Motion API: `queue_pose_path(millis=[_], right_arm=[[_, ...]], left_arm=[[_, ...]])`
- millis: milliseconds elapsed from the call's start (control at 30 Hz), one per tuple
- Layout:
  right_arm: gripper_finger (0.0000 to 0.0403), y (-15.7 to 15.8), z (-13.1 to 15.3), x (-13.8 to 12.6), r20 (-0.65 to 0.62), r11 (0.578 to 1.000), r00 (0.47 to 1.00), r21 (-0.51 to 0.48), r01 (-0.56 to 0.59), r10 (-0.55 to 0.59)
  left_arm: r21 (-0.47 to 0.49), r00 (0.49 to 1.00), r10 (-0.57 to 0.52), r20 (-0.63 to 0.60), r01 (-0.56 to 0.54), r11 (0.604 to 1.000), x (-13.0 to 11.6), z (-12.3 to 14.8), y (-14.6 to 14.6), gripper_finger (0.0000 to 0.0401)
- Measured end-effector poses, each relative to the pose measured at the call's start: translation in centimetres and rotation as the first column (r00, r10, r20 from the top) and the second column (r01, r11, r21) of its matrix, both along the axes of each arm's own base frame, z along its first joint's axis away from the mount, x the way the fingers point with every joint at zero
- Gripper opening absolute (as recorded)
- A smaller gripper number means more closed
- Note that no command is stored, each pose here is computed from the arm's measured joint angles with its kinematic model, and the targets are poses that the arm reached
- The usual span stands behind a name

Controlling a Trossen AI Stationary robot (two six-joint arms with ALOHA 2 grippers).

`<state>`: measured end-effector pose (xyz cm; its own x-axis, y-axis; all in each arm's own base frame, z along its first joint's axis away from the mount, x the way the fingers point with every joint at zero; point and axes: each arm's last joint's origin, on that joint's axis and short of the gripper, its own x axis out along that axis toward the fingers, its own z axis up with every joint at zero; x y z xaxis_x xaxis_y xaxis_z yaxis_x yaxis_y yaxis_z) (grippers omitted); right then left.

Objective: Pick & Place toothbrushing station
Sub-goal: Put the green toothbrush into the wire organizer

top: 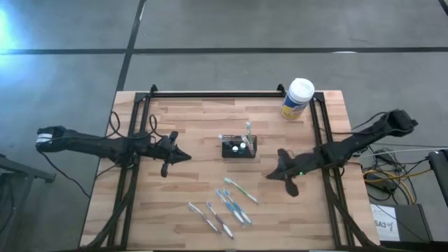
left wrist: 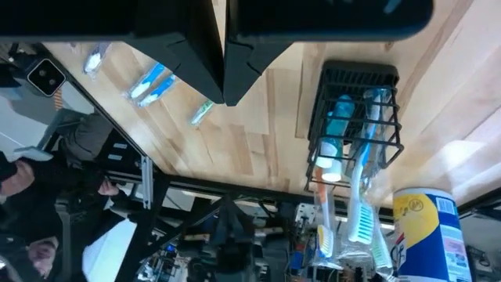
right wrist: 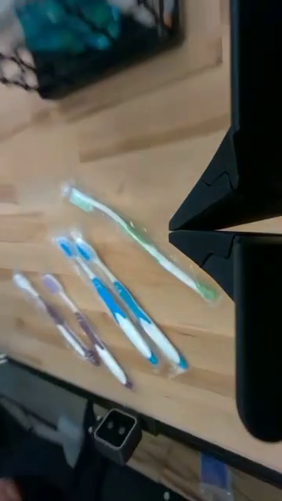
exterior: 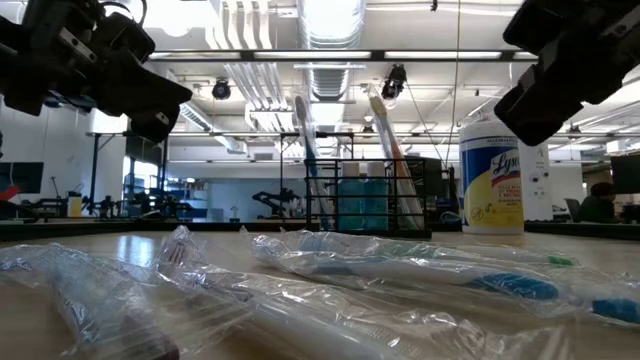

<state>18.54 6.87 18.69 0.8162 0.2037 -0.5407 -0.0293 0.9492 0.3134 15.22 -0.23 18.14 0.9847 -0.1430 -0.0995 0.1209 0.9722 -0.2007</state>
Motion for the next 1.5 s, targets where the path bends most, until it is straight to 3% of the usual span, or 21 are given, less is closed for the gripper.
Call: queue_pose_path(millis=[200,400,667,867,1200,1333,1500], right_arm=[[0.0023,1.9,-0.7,4.1,-0.121,0.997,0.99,0.028,0.076,-0.072],[0.0091,4.5,-1.6,8.0,-0.265,0.994,0.962,0.065,0.092,-0.072],[0.0187,6.6,-2.8,11.5,-0.46,0.99,0.878,-0.021,0.138,-0.132],[0.0213,7.1,-3.4,12.7,-0.542,0.988,0.826,-0.086,0.125,-0.152],[0.0188,7.3,-6.1,13.1,-0.593,0.981,0.783,-0.147,0.123,-0.187],[0.0136,7.2,-5.9,12.9,-0.593,0.981,0.784,-0.151,0.118,-0.185],[0.0039,7.1,-5.6,12.9,-0.576,0.981,0.798,-0.164,0.101,-0.178]], left_arm=[[-0.004,0.999,-0.05,-0.004,0.05,0.999,0.0,0.0,-0.1,0.001],[-0.022,0.991,-0.117,-0.071,0.116,0.993,-0.2,-0.7,-0.3,0.001],[-0.036,0.981,-0.117,-0.155,0.113,0.993,-0.4,-1.5,-0.3,0.001],[-0.03,0.983,-0.112,-0.147,0.109,0.994,-0.4,-1.5,-0.3,0.001],[-0.05,0.987,-0.108,-0.118,0.102,0.993,-0.3,-1.1,-0.3,0.001],[-0.053,0.987,-0.107,-0.116,0.102,0.993,-0.3,-1.0,-0.3,0.001],[-0.053,0.987,-0.108,-0.116,0.102,0.993,-0.3,-1.0,-0.3,0.001]])
